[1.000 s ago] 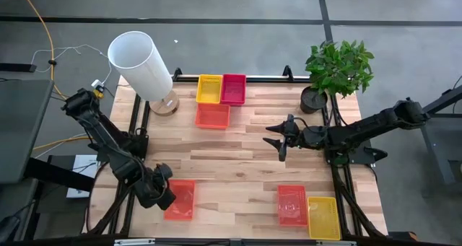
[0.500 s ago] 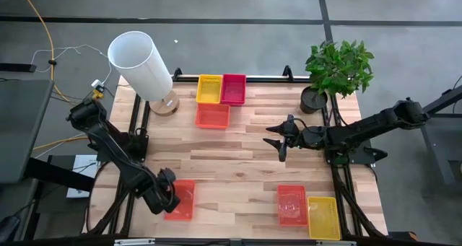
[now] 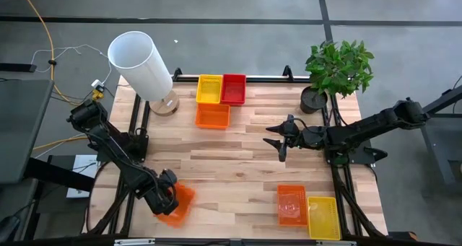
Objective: Stack baskets by color
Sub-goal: Stack the bottom left orange bin on top of the top orange bin
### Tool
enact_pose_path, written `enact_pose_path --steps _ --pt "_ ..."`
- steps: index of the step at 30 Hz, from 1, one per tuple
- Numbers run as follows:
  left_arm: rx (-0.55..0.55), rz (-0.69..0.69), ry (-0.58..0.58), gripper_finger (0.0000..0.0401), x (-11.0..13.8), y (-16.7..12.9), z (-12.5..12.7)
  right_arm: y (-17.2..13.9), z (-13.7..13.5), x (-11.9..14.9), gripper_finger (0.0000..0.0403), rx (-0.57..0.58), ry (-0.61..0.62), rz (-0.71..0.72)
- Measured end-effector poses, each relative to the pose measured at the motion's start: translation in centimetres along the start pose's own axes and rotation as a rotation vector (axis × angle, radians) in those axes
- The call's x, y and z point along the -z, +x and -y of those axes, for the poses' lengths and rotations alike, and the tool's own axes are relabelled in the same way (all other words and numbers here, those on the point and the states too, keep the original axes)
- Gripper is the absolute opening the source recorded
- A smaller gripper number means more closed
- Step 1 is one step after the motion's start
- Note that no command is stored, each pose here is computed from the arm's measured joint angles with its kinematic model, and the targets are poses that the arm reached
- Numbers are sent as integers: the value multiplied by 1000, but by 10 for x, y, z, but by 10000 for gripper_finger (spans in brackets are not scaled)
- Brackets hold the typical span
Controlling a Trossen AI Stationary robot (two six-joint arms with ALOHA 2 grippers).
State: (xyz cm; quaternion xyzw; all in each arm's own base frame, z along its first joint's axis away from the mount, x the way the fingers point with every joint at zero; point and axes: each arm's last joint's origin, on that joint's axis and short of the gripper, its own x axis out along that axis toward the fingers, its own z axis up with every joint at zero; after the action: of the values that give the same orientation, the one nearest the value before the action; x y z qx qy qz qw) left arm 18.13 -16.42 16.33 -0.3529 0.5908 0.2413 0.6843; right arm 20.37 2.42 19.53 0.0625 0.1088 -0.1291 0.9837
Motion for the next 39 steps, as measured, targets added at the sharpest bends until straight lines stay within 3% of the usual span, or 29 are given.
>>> enact_pose_path --steps 3,8,14,16,19,22,28,33,39 --pt "4 87 111 8 -8 -6 5 0 0 0 206 0 0 0" --pt "-65 247 293 5 -42 -33 20 0 0 0 206 0 0 0" --pt "-211 491 656 1 -115 -88 37 0 0 0 206 0 5 0" --pt "-310 573 776 1 -143 -107 36 0 0 0 206 0 5 0" --pt "-485 669 867 1 -187 -131 26 0 0 0 206 0 7 0" --pt "-596 676 934 1 -229 -145 3 0 0 0 206 0 8 0" --pt "-607 575 1029 0 -294 -145 -55 0 0 0 206 0 8 0" --pt "-586 482 1073 0 -324 -130 -87 0 0 1 206 3 -2 -7" --pt "-546 367 1093 0 -341 -96 -94 0 0 2 206 9 -6 -14"
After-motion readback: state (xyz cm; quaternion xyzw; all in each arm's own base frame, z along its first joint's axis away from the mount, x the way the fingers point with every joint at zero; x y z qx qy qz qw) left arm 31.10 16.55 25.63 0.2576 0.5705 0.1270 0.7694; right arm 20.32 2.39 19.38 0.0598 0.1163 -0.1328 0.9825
